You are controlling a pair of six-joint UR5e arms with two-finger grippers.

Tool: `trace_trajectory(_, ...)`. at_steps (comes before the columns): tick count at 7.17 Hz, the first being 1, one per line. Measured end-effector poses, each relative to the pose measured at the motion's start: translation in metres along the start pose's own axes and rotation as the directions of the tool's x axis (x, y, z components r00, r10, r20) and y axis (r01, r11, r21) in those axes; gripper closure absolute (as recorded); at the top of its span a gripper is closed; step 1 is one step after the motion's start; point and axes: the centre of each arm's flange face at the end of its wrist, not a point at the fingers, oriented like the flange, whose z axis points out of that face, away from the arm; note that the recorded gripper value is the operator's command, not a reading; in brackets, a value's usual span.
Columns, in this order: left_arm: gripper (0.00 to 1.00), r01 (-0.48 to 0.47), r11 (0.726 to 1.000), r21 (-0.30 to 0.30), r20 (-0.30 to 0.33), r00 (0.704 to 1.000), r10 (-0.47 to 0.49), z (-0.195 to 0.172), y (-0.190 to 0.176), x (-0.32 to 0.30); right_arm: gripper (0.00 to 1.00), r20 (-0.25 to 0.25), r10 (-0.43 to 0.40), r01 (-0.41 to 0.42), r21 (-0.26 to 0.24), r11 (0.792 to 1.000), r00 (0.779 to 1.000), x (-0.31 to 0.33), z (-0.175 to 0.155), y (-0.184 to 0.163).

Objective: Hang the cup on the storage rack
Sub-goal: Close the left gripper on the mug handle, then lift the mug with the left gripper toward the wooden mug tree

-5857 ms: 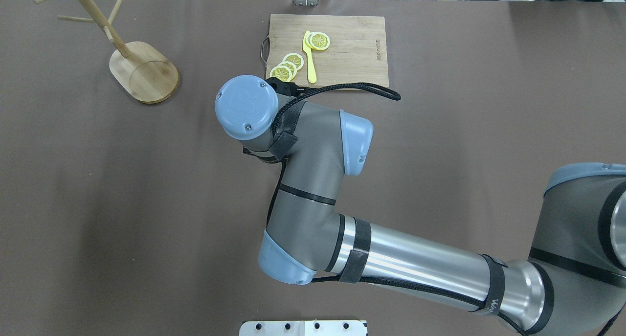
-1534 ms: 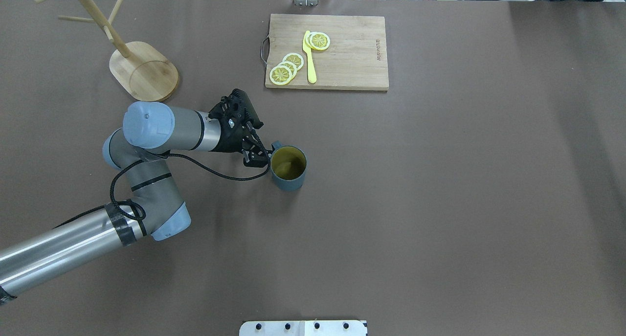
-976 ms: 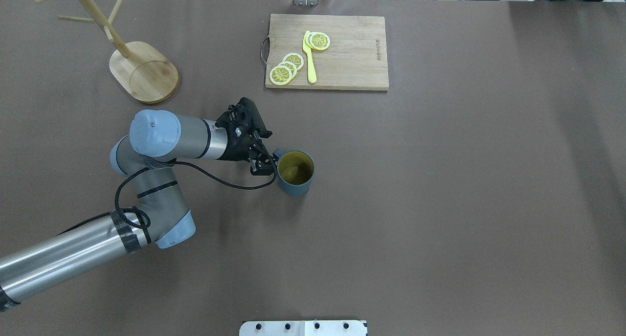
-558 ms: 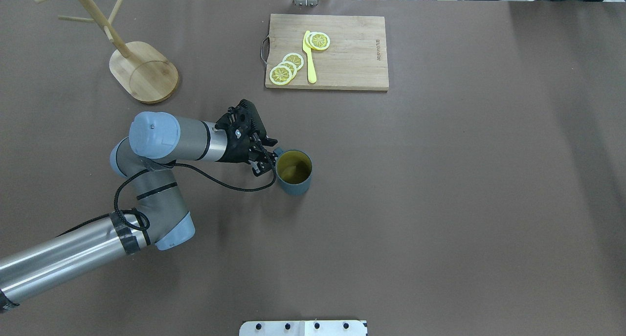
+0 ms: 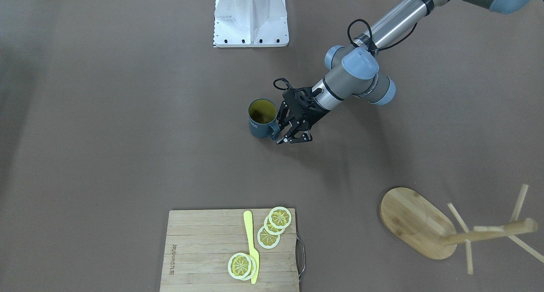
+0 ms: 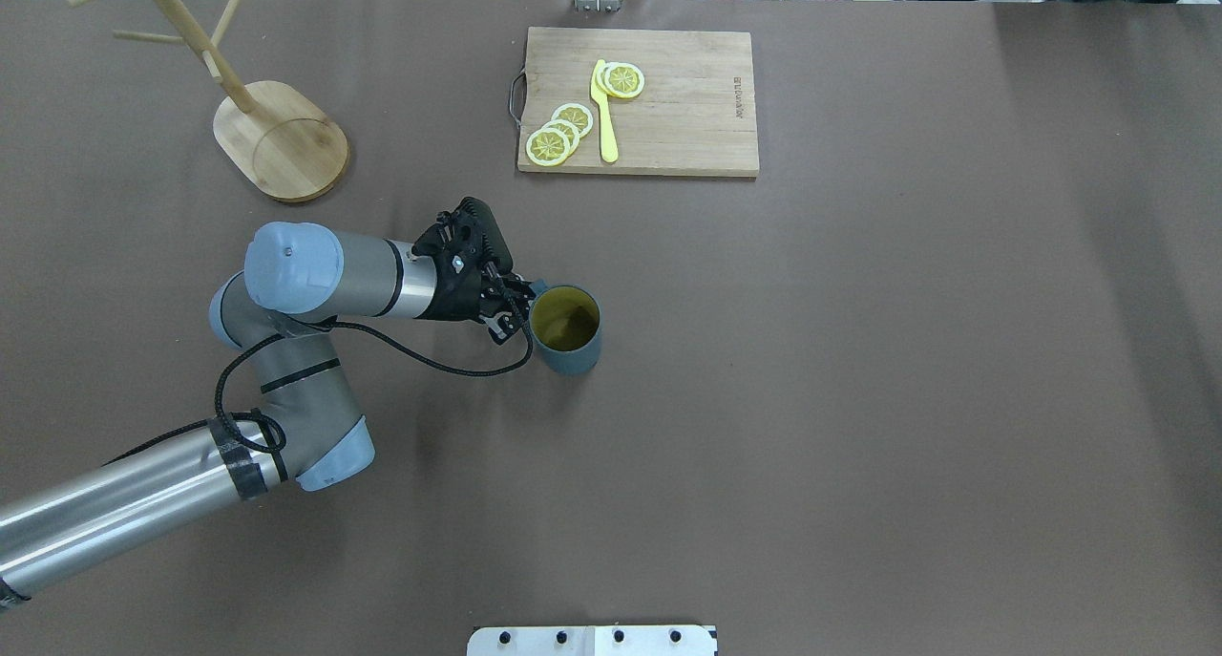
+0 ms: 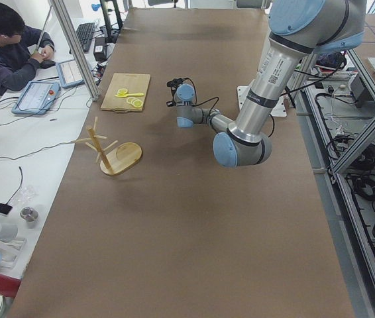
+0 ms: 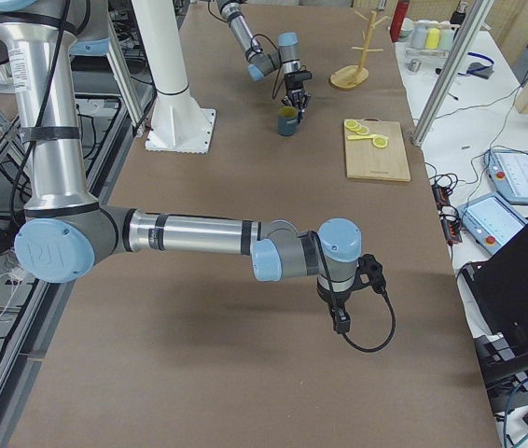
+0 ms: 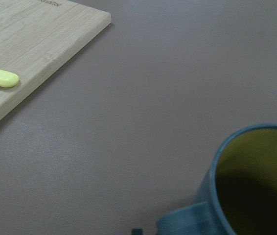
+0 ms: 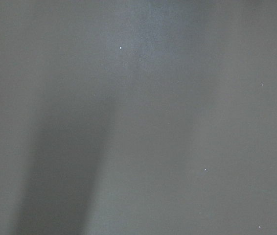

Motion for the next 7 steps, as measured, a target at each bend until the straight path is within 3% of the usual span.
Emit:
trace_trajectory(4,1.0,0.071,0.997,0.021,-0.006,0.997,-0.071,-0.004,-0.004,0.001,0.0,0.0,0.003,-0.003,-0.001,1.0,1.0,0.0,0.001,0.001)
trace_trajectory(7,1.0,0.249,0.967,0.062,0.009,0.968,-0.25,-0.02,-0.017,-0.017,0.0,-0.006,0.007,-0.007,-0.012,1.0,1.0,0.005,0.006,0.005)
